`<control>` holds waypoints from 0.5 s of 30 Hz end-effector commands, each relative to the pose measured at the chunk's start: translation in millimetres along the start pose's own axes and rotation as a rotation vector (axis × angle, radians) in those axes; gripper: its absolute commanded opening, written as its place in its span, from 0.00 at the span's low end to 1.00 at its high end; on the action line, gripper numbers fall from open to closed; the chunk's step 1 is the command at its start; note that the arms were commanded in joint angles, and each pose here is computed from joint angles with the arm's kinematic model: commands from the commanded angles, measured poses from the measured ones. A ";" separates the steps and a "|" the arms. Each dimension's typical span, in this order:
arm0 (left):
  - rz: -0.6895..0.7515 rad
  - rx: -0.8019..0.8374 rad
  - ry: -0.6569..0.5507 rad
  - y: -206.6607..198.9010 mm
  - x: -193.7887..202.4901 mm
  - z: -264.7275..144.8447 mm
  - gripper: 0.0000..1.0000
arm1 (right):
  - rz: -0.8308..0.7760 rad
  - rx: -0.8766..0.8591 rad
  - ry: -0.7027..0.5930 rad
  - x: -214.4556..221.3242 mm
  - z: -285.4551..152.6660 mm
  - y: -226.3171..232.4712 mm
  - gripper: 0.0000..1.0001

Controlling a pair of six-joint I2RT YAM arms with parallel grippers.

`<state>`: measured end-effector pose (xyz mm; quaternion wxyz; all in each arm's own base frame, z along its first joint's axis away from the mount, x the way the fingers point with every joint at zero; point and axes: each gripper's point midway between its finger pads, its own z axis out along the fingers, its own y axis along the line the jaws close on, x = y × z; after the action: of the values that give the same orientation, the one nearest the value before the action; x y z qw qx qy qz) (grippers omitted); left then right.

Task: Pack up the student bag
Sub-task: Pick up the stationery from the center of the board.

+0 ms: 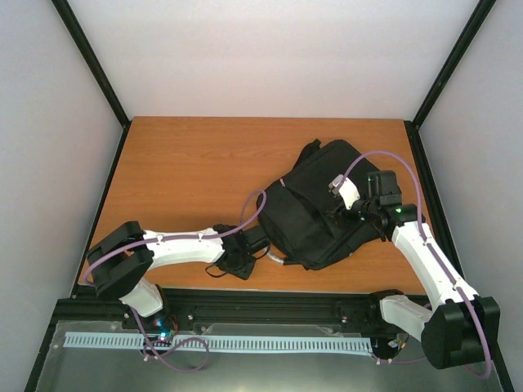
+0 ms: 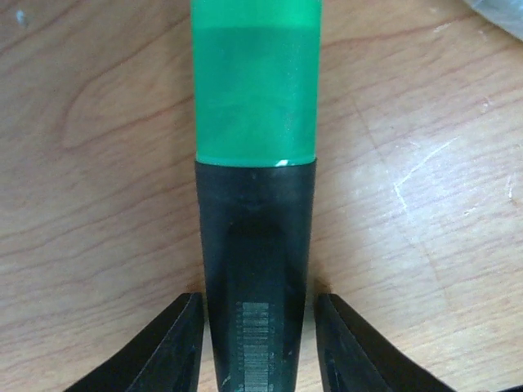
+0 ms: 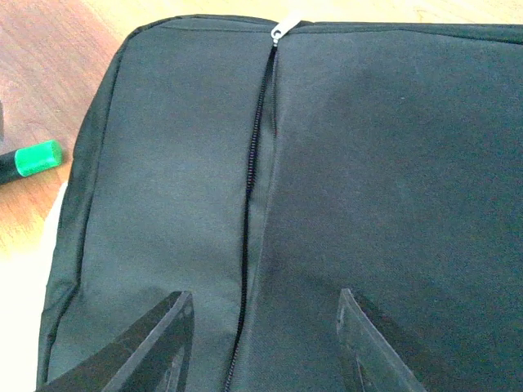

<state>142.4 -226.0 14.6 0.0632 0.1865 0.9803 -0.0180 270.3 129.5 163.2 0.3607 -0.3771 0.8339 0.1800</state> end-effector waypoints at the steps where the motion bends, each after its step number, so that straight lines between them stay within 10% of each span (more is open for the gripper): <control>1: -0.007 -0.052 0.072 12.6 22.6 7.3 0.38 | -0.002 0.028 0.002 -3.4 -0.9 -6.6 0.50; 15: -0.030 -0.012 0.052 6.6 21.1 8.3 0.08 | -0.015 0.120 0.197 18.4 37.1 -17.5 0.58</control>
<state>142.8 -223.0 14.3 0.0670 0.1764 0.9819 -0.0148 280.7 125.2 110.4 0.2769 -0.3751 0.8764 0.1208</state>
